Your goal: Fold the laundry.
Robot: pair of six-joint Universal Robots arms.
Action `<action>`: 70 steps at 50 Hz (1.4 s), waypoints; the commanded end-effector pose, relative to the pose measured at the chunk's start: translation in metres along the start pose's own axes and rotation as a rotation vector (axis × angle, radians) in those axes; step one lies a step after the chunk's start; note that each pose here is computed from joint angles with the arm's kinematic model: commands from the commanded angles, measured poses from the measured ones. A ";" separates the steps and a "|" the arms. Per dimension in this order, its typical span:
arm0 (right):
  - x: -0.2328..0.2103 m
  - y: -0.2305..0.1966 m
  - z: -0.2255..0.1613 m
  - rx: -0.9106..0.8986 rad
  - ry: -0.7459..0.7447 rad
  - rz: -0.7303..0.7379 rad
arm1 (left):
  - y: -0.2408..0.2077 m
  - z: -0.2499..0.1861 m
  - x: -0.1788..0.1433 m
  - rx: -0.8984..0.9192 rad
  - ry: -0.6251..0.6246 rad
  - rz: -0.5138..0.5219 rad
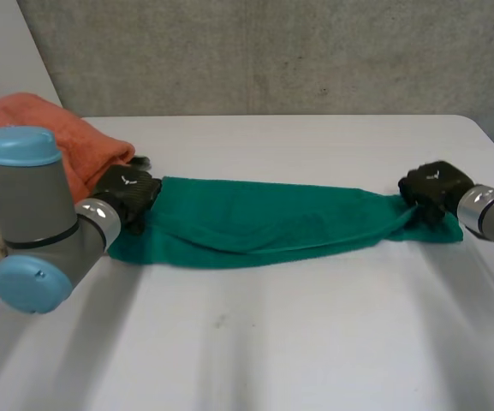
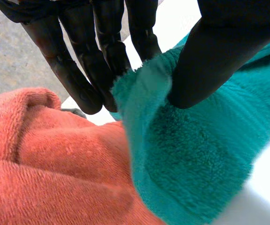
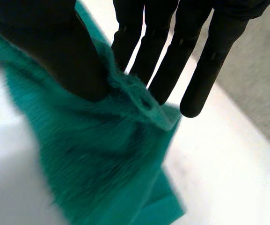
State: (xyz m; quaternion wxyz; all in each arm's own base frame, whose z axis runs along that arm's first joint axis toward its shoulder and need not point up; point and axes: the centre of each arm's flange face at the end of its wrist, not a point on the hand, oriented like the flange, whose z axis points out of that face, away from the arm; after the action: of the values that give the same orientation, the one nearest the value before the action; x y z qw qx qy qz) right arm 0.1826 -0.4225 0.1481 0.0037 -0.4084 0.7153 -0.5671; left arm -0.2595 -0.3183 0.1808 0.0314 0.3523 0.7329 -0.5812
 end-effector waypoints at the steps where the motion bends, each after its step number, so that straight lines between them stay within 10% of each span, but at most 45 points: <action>1: 0.047 -0.068 0.022 0.341 0.253 -0.070 | -0.053 0.043 -0.032 0.222 -0.133 0.037; 8: 0.133 -0.190 -0.020 0.957 0.702 0.014 | -0.179 0.029 -0.106 0.852 -0.469 -0.092; 13: 0.151 -0.214 -0.050 1.084 0.770 0.091 | -0.198 0.010 -0.138 1.056 -0.626 -0.234; 42: 0.011 -0.020 -0.003 0.136 0.183 0.126 | 0.027 0.030 0.022 0.234 -0.089 -0.068; 57: 0.025 -0.011 -0.141 -0.486 -0.191 -0.063 | 0.036 -0.112 0.036 -0.390 0.209 0.136; 70: 0.012 0.005 -0.076 -0.341 -0.100 -0.044 | 0.007 -0.041 0.022 -0.228 0.078 0.090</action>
State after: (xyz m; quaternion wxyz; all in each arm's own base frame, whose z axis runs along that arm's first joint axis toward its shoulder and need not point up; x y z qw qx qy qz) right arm 0.1177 -0.3375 0.1989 -0.0383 -0.4812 0.8042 -0.3467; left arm -0.2374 -0.2268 0.1821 0.0607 0.4269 0.8043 -0.4089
